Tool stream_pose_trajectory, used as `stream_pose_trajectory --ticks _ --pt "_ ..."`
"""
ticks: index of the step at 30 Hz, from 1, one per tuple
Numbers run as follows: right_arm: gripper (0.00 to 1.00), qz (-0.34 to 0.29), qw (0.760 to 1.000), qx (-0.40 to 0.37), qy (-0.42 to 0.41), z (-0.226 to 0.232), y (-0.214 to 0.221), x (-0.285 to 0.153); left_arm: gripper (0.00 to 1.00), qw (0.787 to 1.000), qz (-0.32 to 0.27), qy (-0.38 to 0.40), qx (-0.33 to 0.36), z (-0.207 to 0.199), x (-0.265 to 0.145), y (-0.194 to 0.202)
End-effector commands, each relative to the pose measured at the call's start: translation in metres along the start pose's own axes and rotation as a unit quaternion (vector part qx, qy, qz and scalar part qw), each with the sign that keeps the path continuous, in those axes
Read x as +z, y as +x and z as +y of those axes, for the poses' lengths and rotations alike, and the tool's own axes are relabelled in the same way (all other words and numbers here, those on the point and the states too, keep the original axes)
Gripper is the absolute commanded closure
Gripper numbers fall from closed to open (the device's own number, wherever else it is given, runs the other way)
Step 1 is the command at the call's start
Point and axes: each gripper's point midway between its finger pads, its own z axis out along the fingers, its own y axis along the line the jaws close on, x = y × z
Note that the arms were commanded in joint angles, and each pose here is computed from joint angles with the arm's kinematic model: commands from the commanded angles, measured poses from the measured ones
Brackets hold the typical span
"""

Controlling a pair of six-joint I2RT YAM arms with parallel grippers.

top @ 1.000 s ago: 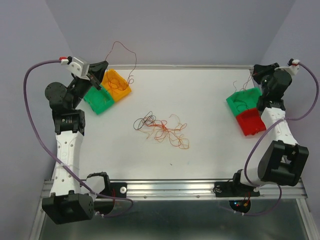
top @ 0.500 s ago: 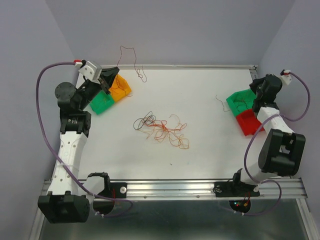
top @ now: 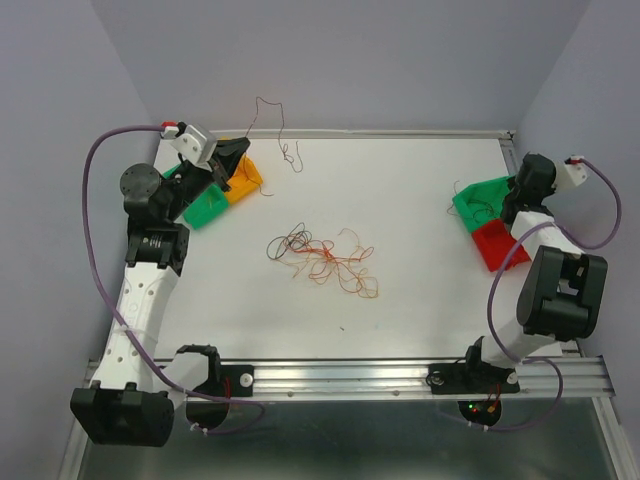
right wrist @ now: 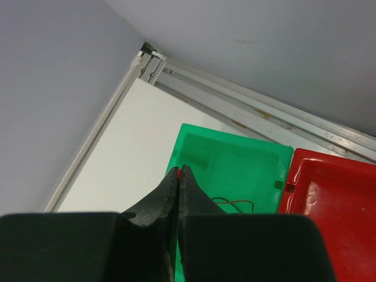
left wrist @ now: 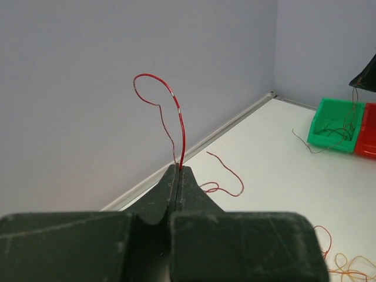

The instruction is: Untangle the cables

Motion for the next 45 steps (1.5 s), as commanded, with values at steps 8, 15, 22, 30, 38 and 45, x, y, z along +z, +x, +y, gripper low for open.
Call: stream_pose_trajectory --ticks 8,15,22,30,38,45 --pt "0.99 -0.028 0.987 0.052 -0.147 0.083 -0.075 -0.046 1.00 1.000 -0.008 -0.003 0.016 -0.002 0.005 -0.002" --pt "0.99 -0.028 0.976 0.058 -0.206 0.111 -0.102 -0.075 1.00 1.000 -0.003 0.000 0.014 -0.004 0.008 0.002" --pt "0.99 -0.075 0.978 0.058 -0.185 0.115 -0.138 -0.079 1.00 1.000 -0.001 0.002 0.014 -0.006 0.010 0.004" --pt "0.99 -0.085 0.986 0.036 -0.139 0.096 -0.136 -0.071 1.00 1.000 0.002 0.003 0.015 -0.008 0.011 0.006" --pt "0.99 -0.084 0.991 0.013 -0.106 0.071 -0.120 -0.068 1.00 1.000 0.005 0.006 0.015 -0.011 0.014 0.008" --pt "0.99 -0.076 0.994 -0.005 -0.074 0.057 -0.104 -0.052 1.00 1.000 0.005 0.007 0.016 -0.013 0.013 0.009"
